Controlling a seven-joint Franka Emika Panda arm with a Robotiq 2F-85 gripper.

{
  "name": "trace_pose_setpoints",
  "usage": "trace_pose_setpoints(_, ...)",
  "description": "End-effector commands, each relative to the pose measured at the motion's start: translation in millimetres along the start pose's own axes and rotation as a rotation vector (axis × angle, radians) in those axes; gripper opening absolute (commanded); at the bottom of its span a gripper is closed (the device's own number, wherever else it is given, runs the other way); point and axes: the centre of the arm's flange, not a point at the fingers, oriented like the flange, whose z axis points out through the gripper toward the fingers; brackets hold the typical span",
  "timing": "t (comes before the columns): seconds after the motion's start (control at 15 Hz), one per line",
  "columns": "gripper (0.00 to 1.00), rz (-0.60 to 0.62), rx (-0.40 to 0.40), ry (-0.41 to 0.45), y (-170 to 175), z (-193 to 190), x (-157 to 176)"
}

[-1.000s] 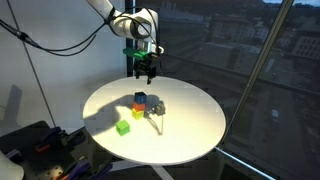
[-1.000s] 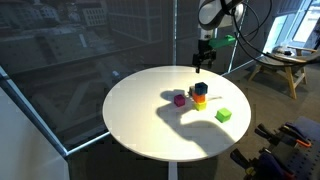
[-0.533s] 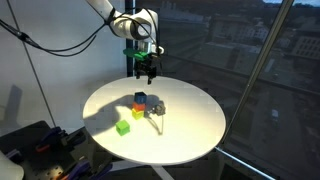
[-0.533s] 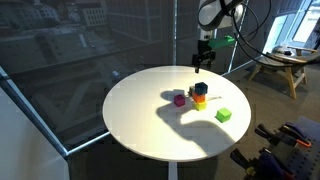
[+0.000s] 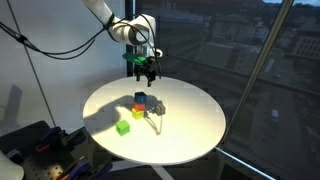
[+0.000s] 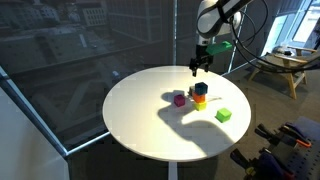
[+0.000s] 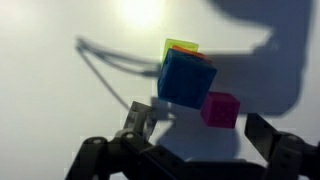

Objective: Place the blue block on the table

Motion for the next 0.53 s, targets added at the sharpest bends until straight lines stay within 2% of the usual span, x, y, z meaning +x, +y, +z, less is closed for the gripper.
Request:
trace_pose_setpoints(0.0,1.00,0.015,-0.016,0.008,-5.8,12.3,-10.1)
trace_pose_setpoints(0.47,1.00,0.017,-0.020,-0.023,-5.2,37.8,-12.1)
